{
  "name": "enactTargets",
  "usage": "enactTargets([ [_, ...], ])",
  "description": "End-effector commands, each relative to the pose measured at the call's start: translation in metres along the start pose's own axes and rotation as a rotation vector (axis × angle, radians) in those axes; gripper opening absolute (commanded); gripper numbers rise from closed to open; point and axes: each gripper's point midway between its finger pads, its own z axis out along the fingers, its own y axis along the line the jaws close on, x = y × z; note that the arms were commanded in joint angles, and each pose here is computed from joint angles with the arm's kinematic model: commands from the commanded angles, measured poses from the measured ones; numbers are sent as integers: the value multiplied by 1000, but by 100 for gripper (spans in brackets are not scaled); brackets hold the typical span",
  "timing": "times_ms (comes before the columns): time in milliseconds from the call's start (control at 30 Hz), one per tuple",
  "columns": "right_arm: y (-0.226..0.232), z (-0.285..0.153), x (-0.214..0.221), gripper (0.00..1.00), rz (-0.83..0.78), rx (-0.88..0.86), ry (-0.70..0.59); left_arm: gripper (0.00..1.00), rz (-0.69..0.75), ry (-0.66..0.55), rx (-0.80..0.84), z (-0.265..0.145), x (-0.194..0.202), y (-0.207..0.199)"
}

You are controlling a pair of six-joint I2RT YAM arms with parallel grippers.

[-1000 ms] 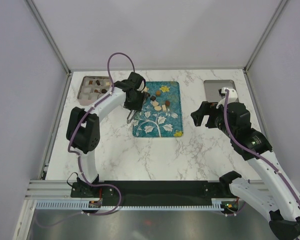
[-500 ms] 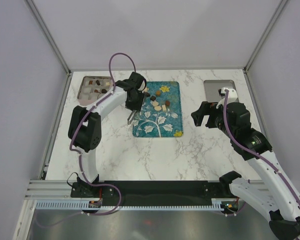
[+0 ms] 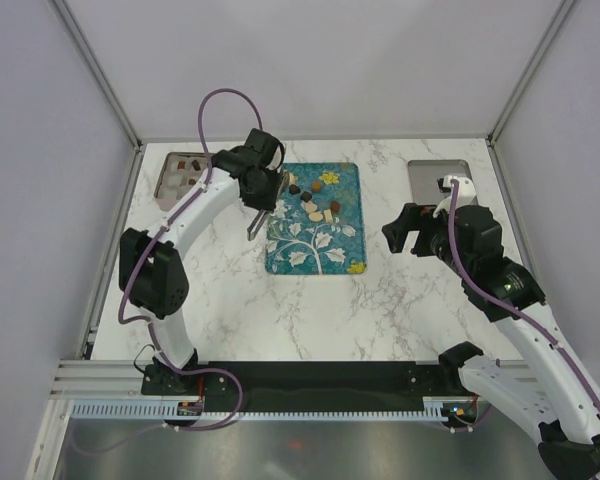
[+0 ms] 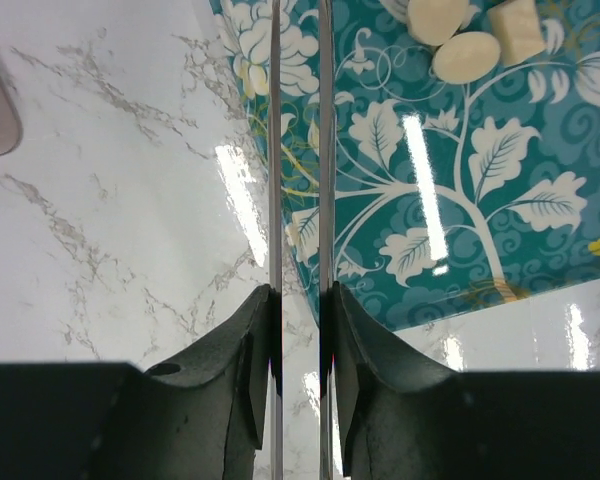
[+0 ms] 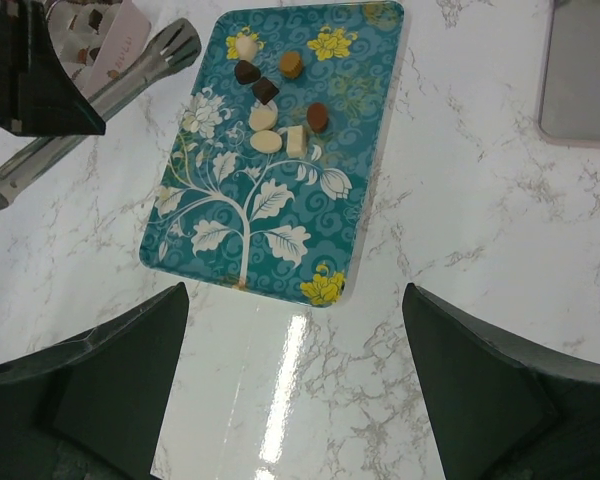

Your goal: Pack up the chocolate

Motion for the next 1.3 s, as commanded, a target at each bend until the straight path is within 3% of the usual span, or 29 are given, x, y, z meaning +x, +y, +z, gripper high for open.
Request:
enactTargets([
  [0, 8, -6, -11, 97, 16, -33, -39, 30, -2, -138, -16, -54, -35, 9],
  [133, 6, -8, -12, 97, 13, -27, -46, 30, -66, -186, -58, -74, -49, 43],
  [367, 6, -5, -6, 97, 13, -31, -31, 30, -272, -216, -216, -92, -46, 138],
  [767, 10, 0, -5, 97, 12, -57, -31, 31, -461, -156, -376, -67, -17, 229],
  [1267, 9, 7, -6, 97, -1, -49, -31, 34, -504, -51, -374, -26, 4, 252],
])
